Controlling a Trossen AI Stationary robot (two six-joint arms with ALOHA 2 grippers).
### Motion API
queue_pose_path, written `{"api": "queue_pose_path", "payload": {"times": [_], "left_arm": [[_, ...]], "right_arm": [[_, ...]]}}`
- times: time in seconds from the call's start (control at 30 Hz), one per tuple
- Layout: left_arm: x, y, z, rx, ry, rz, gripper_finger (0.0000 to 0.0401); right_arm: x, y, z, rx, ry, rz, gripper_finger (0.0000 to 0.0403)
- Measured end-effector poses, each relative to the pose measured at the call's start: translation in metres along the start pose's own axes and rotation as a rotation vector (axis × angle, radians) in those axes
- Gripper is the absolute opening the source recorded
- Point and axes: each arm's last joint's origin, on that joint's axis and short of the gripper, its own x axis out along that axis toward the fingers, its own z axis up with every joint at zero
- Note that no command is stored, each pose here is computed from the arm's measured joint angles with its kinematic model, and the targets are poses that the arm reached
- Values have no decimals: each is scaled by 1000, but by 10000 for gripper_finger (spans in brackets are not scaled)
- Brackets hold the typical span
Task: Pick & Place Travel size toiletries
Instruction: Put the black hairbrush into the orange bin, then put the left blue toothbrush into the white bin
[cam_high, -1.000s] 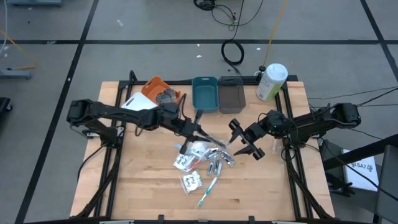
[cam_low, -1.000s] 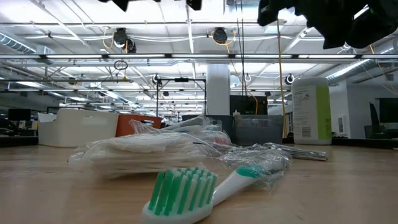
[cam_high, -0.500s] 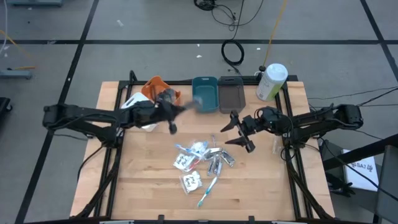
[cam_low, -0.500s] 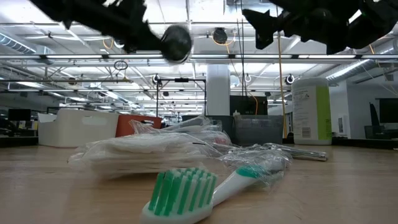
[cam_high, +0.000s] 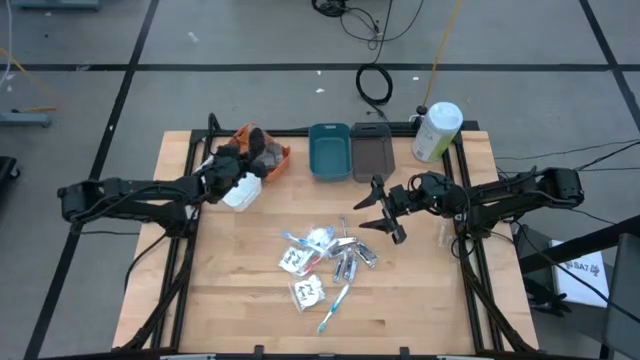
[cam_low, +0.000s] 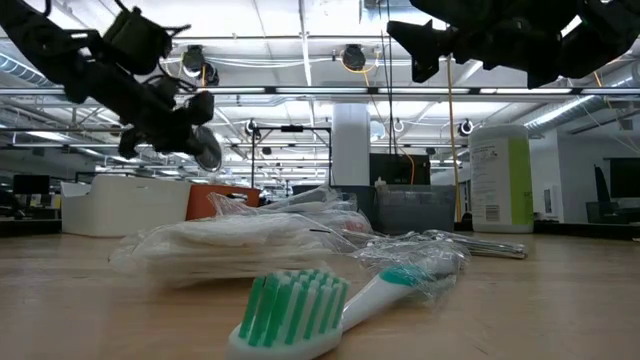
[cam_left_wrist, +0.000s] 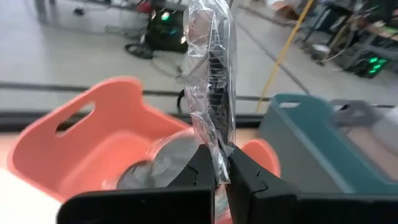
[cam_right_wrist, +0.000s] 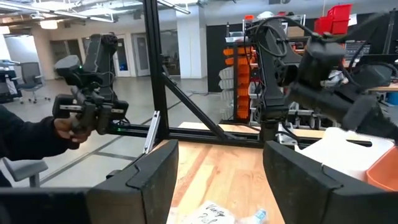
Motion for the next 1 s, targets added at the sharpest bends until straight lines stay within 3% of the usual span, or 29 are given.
{"api": "queue_pose_path", "payload": {"times": [0.3, 0.73, 0.87, 1.0], "left_arm": [[9, 8, -3, -5, 14, 61, 85], [14, 17, 1, -6, 10, 119, 264], [14, 11, 3, -1, 45, -8, 291], [12, -2, 8, 63, 78, -296, 302]], "right_arm": [[0, 0, 0, 0, 0, 0, 222], [0, 0, 0, 0, 0, 0, 222], [0, 0, 0, 0, 1, 1, 222], [0, 0, -1, 6, 14, -1, 222]]}}
